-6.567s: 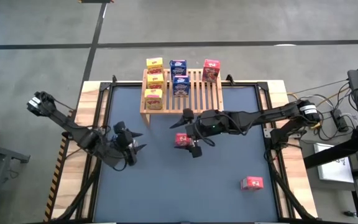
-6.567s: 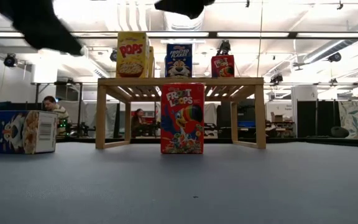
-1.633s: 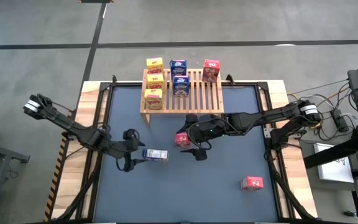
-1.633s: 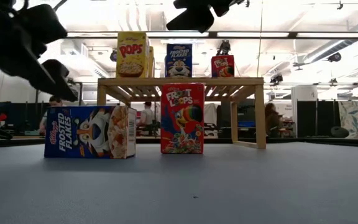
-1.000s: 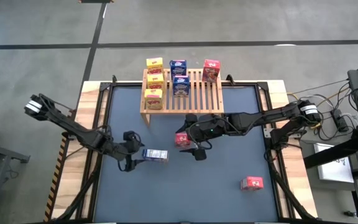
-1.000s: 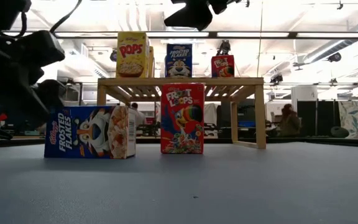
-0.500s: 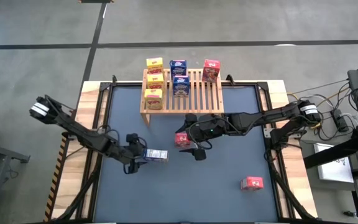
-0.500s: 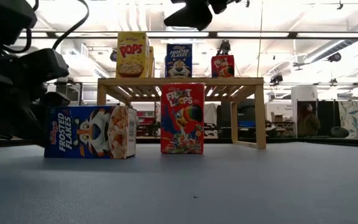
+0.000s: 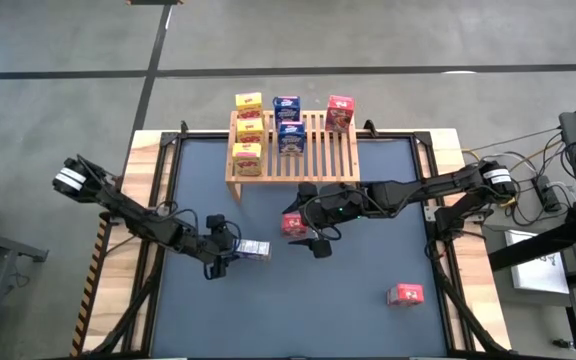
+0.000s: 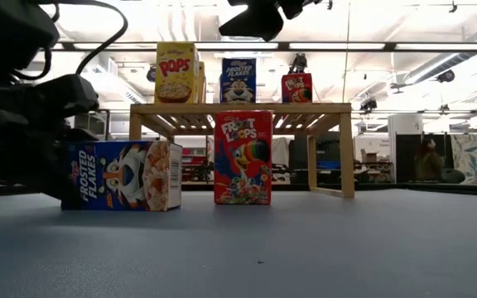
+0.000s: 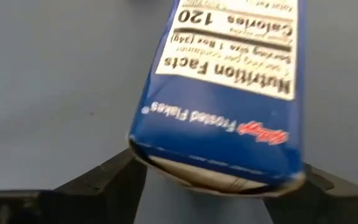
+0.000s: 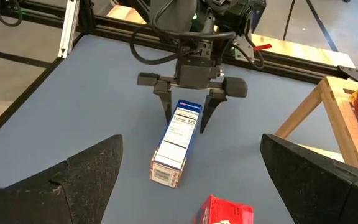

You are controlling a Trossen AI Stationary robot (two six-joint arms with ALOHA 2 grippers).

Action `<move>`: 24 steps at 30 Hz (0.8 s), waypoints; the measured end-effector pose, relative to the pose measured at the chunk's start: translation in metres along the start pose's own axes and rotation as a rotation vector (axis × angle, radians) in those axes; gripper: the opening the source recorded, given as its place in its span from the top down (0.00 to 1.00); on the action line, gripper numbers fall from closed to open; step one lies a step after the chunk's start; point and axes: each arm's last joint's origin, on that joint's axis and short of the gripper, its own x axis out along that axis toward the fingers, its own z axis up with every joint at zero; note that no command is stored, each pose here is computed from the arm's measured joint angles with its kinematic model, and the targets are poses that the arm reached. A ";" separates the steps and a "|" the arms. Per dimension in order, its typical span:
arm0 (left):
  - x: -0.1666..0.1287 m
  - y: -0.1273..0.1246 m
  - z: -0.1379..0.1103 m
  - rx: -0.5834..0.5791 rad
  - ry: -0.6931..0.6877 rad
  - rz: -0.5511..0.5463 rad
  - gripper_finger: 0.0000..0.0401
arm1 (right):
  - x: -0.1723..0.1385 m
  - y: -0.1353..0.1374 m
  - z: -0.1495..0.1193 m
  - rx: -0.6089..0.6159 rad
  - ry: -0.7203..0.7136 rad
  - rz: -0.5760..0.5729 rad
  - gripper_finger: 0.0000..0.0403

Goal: Stack cereal on shelf
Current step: Put the blue cereal box on the shelf aligned with the other blue cereal box

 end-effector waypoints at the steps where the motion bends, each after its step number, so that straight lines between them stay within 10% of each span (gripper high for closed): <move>1: -0.001 0.000 0.001 -0.002 -0.005 -0.001 0.38 | 0.000 0.000 0.000 0.000 0.000 0.000 0.08; 11: -0.014 -0.002 0.021 -0.004 -0.018 0.019 0.53 | 0.000 0.000 0.000 0.000 0.000 0.000 0.08; 24: -0.056 -0.020 0.111 0.115 0.115 0.087 0.56 | 0.004 -0.001 -0.007 0.103 0.038 -0.016 0.08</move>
